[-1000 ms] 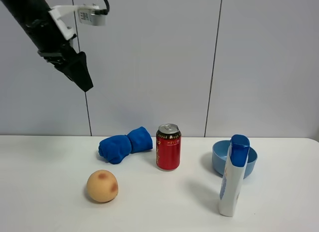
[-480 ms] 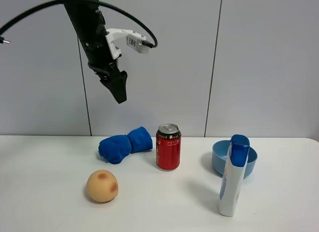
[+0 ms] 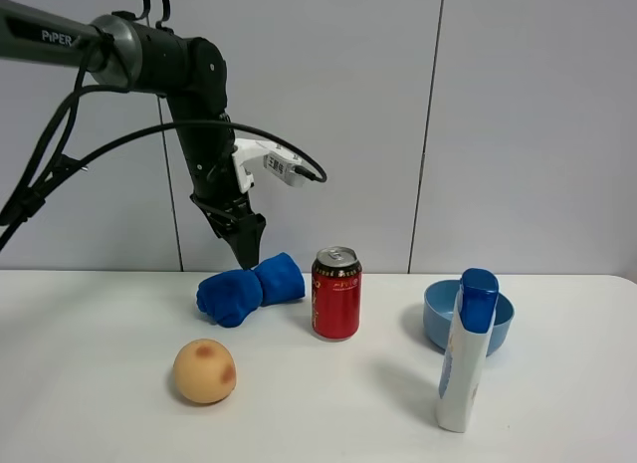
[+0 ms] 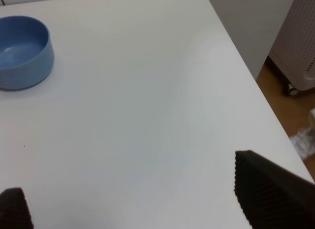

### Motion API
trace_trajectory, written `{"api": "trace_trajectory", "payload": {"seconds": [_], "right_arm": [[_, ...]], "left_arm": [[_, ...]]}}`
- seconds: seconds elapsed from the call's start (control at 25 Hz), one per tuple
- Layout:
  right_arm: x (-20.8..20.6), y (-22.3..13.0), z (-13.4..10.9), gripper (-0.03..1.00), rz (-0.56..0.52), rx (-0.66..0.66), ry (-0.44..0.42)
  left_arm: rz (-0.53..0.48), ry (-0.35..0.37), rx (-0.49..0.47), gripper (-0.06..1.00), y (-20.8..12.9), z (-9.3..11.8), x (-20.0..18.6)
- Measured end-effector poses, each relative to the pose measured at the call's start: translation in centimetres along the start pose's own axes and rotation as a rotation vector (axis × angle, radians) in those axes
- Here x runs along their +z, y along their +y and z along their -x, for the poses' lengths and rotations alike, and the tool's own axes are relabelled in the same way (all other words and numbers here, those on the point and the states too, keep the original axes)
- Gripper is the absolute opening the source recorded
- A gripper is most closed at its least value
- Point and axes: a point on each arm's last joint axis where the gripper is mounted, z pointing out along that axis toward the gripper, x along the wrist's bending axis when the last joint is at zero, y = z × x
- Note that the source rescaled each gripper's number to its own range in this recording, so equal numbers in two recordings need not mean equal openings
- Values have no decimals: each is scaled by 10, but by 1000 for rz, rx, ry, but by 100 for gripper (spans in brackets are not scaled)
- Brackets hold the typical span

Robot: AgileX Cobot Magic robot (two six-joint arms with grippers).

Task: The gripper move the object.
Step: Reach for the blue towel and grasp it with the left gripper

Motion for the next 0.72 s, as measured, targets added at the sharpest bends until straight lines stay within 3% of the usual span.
{"api": "trace_trajectory", "payload": {"seconds": [0.4, 0.72], "right_arm": [[0, 0, 0, 100, 0, 0, 0], [0, 0, 0, 100, 0, 0, 0]], "left_arm": [[58, 17, -22, 100, 3, -3, 39], [34, -10, -34, 100, -2, -1, 68]]}}
